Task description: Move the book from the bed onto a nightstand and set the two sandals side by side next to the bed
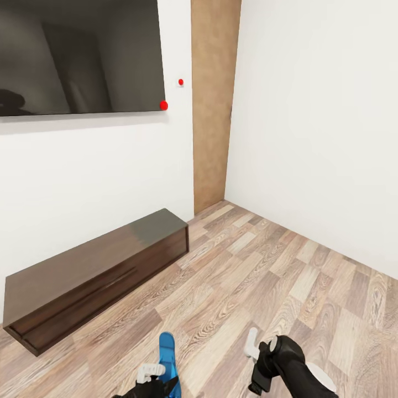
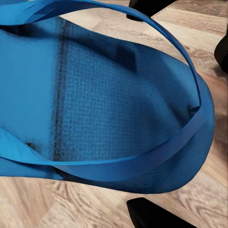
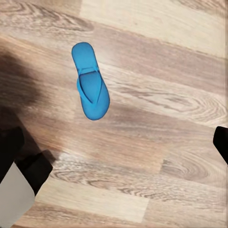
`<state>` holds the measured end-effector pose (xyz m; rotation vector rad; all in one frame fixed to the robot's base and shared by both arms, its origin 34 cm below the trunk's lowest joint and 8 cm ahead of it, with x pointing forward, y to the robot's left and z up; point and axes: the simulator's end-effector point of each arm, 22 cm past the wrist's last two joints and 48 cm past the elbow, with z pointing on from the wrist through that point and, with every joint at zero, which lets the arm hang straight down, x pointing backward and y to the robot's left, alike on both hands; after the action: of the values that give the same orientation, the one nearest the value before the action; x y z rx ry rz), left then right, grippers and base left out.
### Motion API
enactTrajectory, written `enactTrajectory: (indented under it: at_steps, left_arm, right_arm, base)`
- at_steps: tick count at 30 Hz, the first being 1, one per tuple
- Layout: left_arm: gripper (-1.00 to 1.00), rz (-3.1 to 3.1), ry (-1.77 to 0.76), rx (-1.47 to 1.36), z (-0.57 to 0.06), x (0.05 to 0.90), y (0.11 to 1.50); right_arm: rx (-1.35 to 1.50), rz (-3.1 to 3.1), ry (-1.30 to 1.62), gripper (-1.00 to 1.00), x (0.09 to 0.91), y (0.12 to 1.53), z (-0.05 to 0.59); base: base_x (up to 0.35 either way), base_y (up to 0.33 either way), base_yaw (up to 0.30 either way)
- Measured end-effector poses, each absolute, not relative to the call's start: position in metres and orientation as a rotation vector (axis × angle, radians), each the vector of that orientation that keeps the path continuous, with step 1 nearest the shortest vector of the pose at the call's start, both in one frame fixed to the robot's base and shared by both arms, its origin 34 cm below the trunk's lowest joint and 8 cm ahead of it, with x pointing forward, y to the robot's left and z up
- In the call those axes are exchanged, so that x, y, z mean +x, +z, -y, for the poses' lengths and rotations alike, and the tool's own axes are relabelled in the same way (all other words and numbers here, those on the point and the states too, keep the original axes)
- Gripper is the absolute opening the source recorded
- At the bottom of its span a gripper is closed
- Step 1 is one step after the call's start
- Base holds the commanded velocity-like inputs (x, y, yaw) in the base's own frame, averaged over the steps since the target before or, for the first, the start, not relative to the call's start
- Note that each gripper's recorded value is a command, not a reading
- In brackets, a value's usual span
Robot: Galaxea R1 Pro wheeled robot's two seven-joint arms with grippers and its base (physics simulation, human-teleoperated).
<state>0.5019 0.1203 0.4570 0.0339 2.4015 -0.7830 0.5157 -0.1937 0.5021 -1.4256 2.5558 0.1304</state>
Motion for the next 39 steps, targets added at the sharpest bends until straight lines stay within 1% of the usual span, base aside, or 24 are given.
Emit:
enactTrajectory:
  at_steps: [10, 39]
  left_arm:
    - [-1.0, -2.387, -0.795, 0.042, -0.117, 0.506, 0.461]
    - [-1.0, -2.39, -0.796, 0.043, -0.116, 0.506, 0.47]
  right_arm:
    - [-1.43, -2.549, 0.014, 1.0, 0.541, 0.511, 0.243]
    - [-1.456, -2.493, 0.009, 1.0, 0.552, 0.528, 0.24]
  base:
    - [0.0, 0.0, 0.0]
    - [0.0, 0.0, 0.0]
